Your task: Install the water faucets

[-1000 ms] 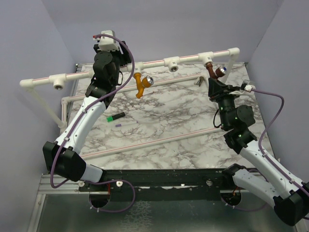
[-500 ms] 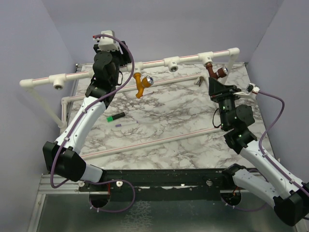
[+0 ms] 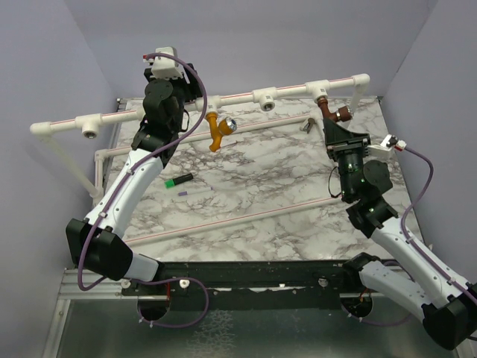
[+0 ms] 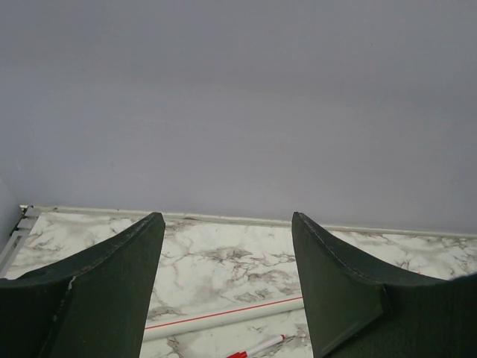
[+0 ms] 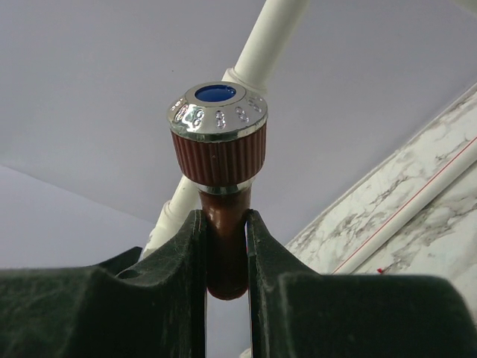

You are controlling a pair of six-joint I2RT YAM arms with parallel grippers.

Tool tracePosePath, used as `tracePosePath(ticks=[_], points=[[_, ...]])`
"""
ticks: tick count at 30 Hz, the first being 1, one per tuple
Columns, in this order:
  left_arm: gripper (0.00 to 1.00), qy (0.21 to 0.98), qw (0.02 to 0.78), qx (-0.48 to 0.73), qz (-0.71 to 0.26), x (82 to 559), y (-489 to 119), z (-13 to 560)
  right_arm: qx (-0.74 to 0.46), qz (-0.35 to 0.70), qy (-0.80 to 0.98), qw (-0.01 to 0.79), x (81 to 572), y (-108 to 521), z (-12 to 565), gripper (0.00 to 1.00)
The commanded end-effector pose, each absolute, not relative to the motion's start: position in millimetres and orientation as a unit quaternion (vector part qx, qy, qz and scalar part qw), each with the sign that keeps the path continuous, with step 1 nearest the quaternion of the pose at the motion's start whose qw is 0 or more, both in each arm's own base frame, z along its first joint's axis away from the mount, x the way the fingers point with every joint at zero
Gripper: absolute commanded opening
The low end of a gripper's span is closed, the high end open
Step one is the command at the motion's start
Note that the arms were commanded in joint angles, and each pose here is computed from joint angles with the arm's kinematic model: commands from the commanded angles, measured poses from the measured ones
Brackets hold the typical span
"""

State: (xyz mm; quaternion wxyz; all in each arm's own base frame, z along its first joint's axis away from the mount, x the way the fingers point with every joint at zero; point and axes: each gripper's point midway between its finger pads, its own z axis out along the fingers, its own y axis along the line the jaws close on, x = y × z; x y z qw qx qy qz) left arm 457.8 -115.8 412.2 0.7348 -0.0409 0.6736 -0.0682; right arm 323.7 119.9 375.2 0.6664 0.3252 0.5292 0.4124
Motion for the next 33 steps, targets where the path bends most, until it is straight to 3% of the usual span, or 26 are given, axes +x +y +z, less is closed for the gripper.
tracePosePath(ticks=[1, 19, 30, 31, 33], points=[[0.71, 0.796, 0.605, 0.013, -0.027, 442.7, -119.2, 299.3, 0.380, 0.507, 0.487, 0.601, 320.3, 131.7, 397.2, 0.01], [0.71, 0.796, 0.604, 0.014, -0.029, 441.8, -119.8, 298.4, 0.459, 0.584, 0.479, 0.467, 319.0, 149.8, 391.0, 0.01], [0.71, 0.797, 0.603, 0.014, -0.031, 441.9, -120.8, 297.2, 0.455, 0.553, 0.493, 0.494, 319.9, 142.7, 385.9, 0.01], [0.71, 0.797, 0.603, 0.014, -0.031, 441.9, -120.5, 297.2, 0.451, 0.549, 0.494, 0.501, 319.8, 141.9, 386.3, 0.01], [0.71, 0.797, 0.603, 0.015, -0.030, 442.0, -120.5, 296.7, 0.449, 0.543, 0.494, 0.509, 319.3, 139.4, 386.9, 0.12]])
